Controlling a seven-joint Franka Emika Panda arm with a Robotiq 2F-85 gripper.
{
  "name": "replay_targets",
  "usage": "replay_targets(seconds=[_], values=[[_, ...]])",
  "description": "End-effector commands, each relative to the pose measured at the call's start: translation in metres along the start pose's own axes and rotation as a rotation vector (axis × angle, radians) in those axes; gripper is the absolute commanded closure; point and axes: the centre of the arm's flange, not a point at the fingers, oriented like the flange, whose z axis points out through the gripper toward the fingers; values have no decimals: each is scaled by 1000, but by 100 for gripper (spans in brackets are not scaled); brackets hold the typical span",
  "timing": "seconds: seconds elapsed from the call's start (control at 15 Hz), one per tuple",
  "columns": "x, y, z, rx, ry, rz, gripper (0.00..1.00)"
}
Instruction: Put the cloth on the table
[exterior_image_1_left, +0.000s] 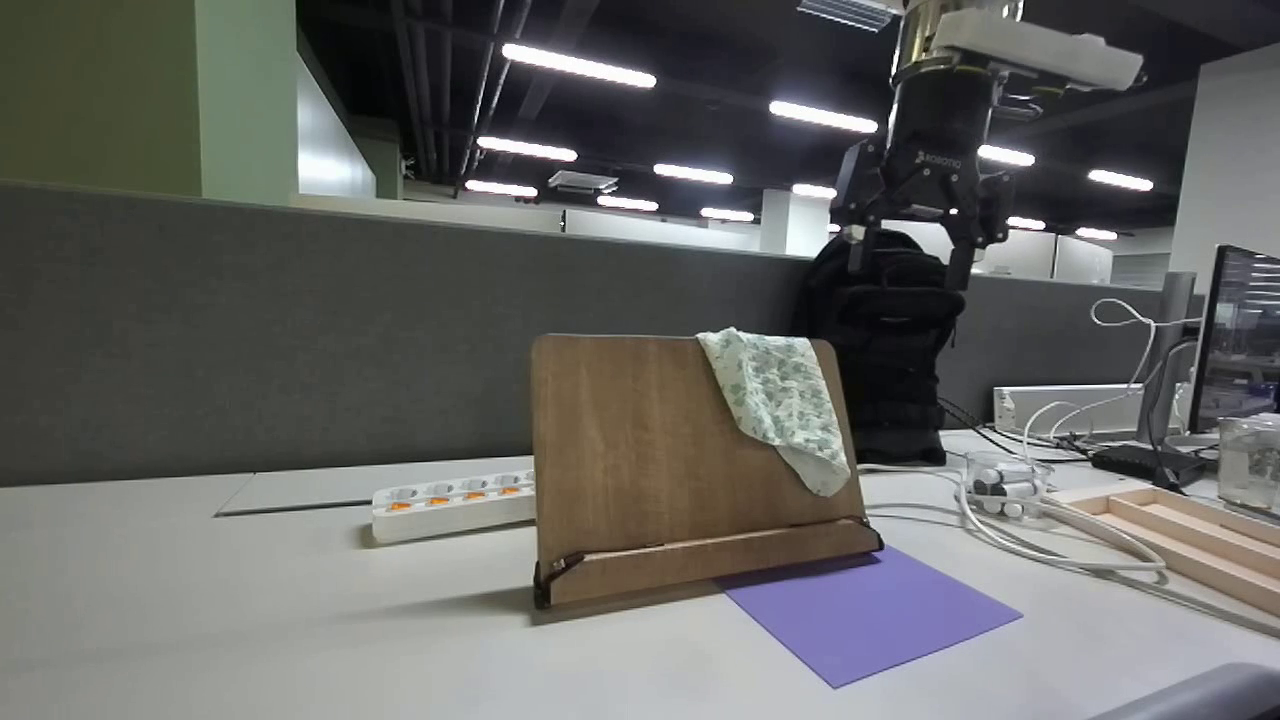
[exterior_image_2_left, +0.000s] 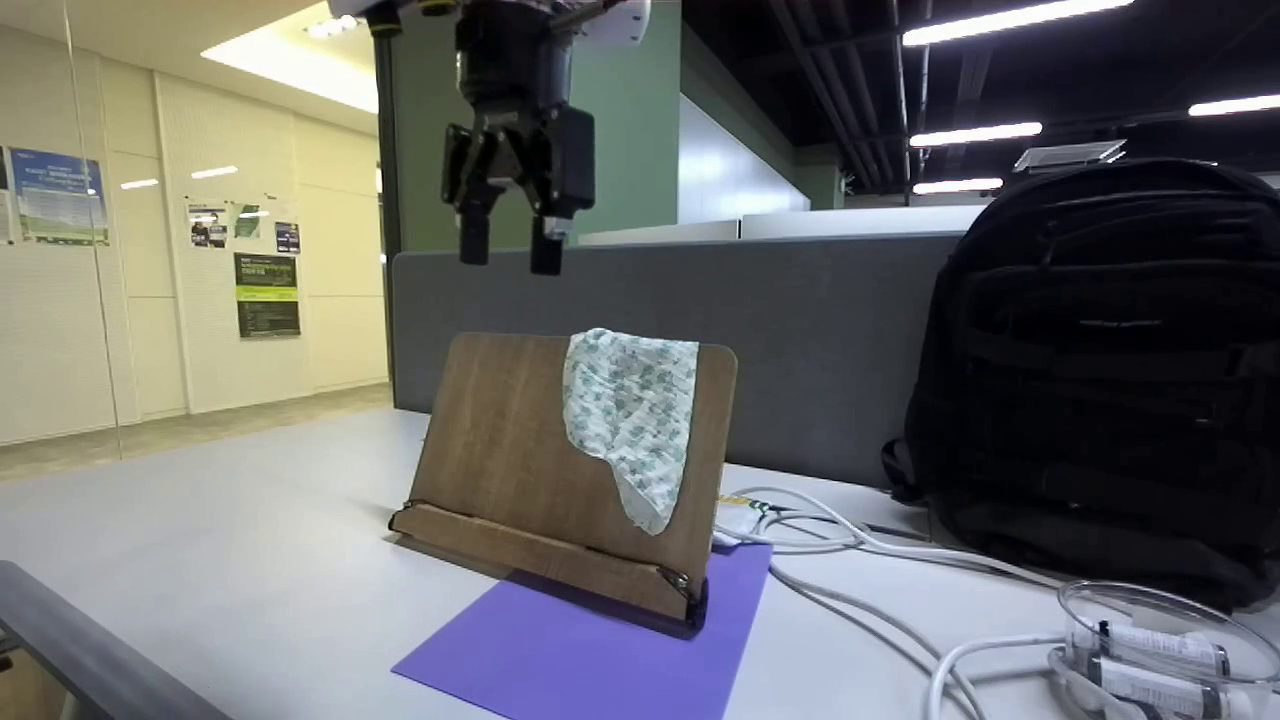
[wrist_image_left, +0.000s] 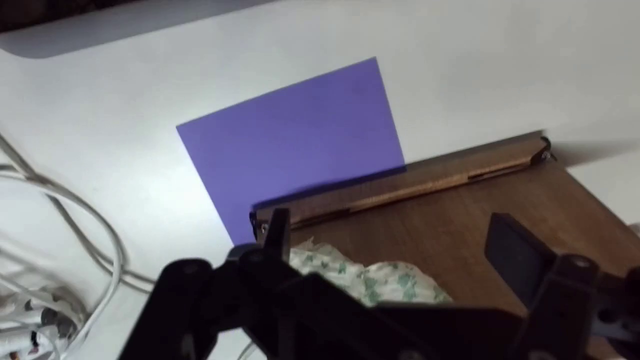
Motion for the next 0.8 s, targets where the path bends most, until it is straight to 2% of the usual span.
replay_targets(seconds=[0.0, 0.27, 0.73], values=[[45, -13, 8, -49, 121, 29, 0], [75, -41, 15, -83, 205, -17, 0], [113, -88, 27, -155, 237, -112, 0]])
